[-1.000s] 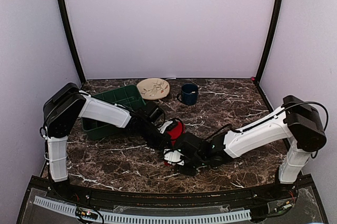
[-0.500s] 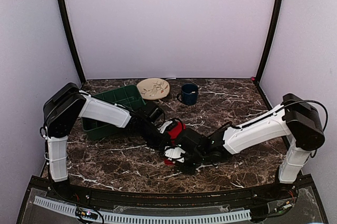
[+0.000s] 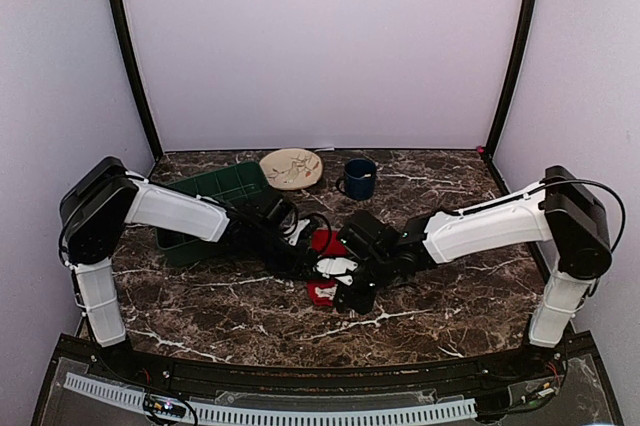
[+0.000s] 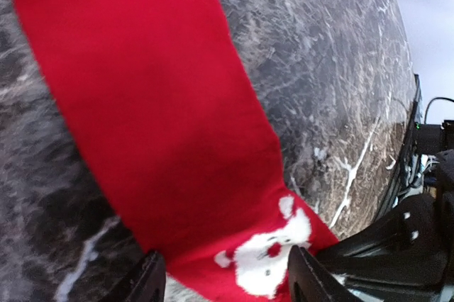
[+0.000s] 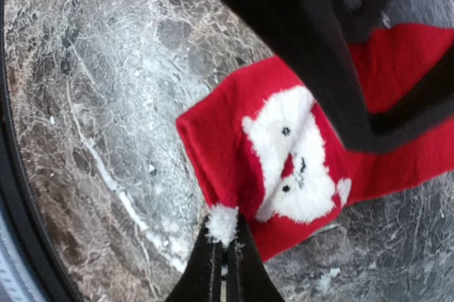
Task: Roll the socks
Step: Roll the sock at the center of the board.
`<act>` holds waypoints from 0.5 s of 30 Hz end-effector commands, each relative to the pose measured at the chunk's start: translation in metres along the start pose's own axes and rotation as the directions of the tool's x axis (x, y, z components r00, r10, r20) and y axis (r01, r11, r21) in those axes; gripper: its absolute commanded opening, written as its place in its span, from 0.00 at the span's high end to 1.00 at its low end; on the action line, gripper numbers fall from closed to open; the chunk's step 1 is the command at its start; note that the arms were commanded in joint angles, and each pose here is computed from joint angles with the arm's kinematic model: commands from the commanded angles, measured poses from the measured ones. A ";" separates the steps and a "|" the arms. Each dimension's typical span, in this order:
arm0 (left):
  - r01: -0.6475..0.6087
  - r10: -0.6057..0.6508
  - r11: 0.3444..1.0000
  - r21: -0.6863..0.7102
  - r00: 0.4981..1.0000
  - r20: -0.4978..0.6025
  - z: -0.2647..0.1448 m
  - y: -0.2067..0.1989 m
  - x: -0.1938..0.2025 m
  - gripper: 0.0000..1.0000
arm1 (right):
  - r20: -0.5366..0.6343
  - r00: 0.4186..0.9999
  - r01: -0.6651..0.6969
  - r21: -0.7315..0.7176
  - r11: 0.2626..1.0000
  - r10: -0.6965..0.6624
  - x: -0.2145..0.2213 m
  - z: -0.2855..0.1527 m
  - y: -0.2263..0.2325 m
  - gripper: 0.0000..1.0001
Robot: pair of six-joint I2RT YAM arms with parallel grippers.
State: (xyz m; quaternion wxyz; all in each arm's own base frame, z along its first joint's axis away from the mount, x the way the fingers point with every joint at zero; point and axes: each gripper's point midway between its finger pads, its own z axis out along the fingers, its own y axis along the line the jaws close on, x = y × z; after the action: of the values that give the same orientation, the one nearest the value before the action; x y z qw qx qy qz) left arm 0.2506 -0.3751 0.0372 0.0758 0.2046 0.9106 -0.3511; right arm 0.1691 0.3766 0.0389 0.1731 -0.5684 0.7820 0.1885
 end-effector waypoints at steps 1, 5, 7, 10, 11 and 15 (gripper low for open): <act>0.037 -0.031 0.995 -0.090 0.997 0.064 -0.015 0.019 0.001 0.38 | -0.037 0.995 -0.096 -0.143 0.985 0.092 0.000 -0.004 0.005 1.00; 0.013 -0.002 0.995 -0.097 0.994 0.109 -0.024 0.018 -0.001 0.30 | -0.062 0.991 -0.128 -0.211 0.969 0.117 -0.004 -0.001 0.008 1.00; -0.007 0.021 0.994 -0.106 0.991 0.133 -0.031 0.017 -0.003 0.25 | -0.077 0.989 -0.140 -0.240 0.961 0.125 -0.006 0.001 0.011 1.00; -0.040 0.058 0.993 -0.110 0.984 0.166 -0.040 0.014 -0.005 0.23 | -0.095 0.987 -0.155 -0.283 0.947 0.133 -0.009 0.004 0.015 1.00; -0.047 0.066 0.993 -0.110 0.982 0.175 -0.043 0.013 -0.004 0.23 | -0.100 0.985 -0.161 -0.293 0.942 0.137 -0.010 0.004 0.015 1.00; -0.070 0.088 0.993 -0.095 0.975 0.204 -0.051 0.013 0.006 0.23 | -0.123 0.980 -0.191 -0.344 0.919 0.157 -0.012 0.005 0.017 1.00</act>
State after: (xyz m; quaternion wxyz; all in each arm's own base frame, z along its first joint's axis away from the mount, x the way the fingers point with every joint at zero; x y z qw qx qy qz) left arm 0.2530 -0.3347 0.0463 0.1506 0.1845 0.9199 -0.3116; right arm 0.1607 0.3885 0.0344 0.0452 -0.5377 0.7940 0.2801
